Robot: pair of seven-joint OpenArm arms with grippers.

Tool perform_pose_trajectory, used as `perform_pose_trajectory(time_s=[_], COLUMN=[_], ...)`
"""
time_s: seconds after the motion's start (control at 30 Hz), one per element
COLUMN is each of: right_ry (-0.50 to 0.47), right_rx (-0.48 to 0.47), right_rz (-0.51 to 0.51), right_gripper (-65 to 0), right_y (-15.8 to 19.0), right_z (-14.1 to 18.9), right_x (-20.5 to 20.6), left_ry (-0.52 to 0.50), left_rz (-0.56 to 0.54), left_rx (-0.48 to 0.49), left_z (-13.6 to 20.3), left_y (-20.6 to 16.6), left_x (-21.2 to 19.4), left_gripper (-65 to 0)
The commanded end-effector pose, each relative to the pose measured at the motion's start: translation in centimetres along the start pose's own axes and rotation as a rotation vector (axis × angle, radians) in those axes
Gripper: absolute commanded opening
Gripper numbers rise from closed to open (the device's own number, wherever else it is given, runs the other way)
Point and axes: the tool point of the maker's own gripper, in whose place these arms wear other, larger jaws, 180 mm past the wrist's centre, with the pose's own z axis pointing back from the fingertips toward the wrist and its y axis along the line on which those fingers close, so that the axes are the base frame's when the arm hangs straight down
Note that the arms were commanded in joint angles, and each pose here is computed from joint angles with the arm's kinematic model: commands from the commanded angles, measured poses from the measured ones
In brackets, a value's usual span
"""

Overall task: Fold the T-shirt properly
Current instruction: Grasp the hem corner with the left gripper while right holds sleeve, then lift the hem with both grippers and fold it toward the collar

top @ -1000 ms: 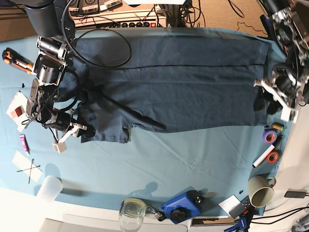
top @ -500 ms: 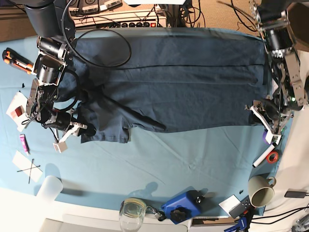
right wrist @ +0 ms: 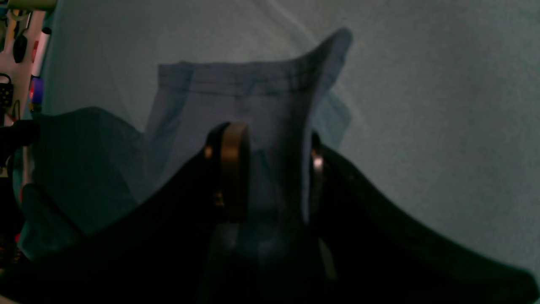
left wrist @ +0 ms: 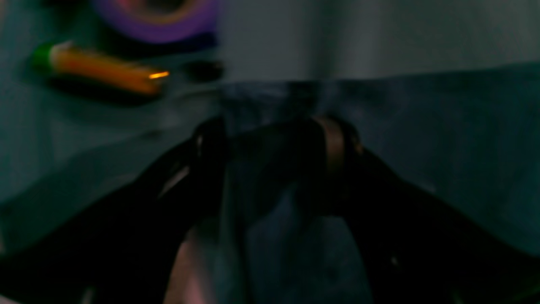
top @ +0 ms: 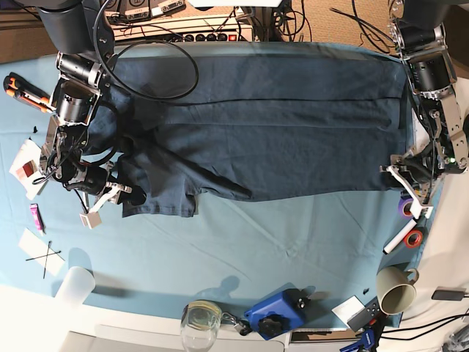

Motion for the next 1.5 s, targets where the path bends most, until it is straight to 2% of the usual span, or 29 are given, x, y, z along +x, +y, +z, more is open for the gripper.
perform_pose_trajectory(time_s=[0.0, 0.13, 0.2, 0.3, 0.4, 0.67, 0.83, 0.97, 1.13, 1.3, 1.47], right_ry=[0.061, 0.053, 0.053, 0.049, 0.019, -0.095, -0.129, -0.138, -0.132, -0.142, -0.141], right_rx=[-0.040, -0.032, -0.033, -0.032, -0.032, -0.024, -0.036, -0.009, 0.040, 0.006, -0.014], right_rz=[0.013, 0.009, 0.009, 0.010, 0.013, 0.075, 0.143, 0.176, 0.204, 0.283, 0.374], right_gripper=[-46.1, -46.1, -51.2, -65.0, -65.0, -65.0, -65.0, -65.0, -65.0, -65.0, -65.0], right_y=[-0.8, -0.6, -0.7, -0.6, -0.6, 0.7, 1.6, 3.0, 4.6, 5.2, 6.6], right_z=[0.4, 0.4, 0.4, 0.4, 0.4, 1.5, 2.6, 3.4, 4.2, 5.5, 7.0], right_x=[-0.7, -0.6, -0.6, -0.5, 0.2, 3.7, 5.5, 6.4, 6.3, 5.1, 3.3], left_ry=[-0.016, -0.017, -0.019, -0.021, -0.025, -0.036, -0.046, -0.068, -0.035, -0.038, 0.013], left_rz=[-0.011, -0.004, 0.002, 0.017, 0.046, 0.047, 0.059, 0.058, 0.048, 0.062, 0.071], left_rx=[-0.014, -0.030, -0.031, -0.020, 0.001, -0.004, -0.078, -0.132, -0.099, -0.154, -0.155], left_z=[0.3, 0.0, 0.0, 0.0, 0.1, 0.3, 1.4, 2.5, 3.7, 4.4, 4.2], left_y=[-0.3, -1.0, -1.0, -0.7, -0.3, -0.4, -1.9, -2.8, -2.1, -2.7, -2.7], left_x=[0.9, 0.8, 0.9, 0.9, 1.1, 1.4, 2.3, 3.3, 3.3, 3.3, 1.6], left_gripper=[-34.1, -34.1, -36.3, -49.3, -65.0, -65.0, -65.0, -65.0, -65.0, -65.0, -65.0])
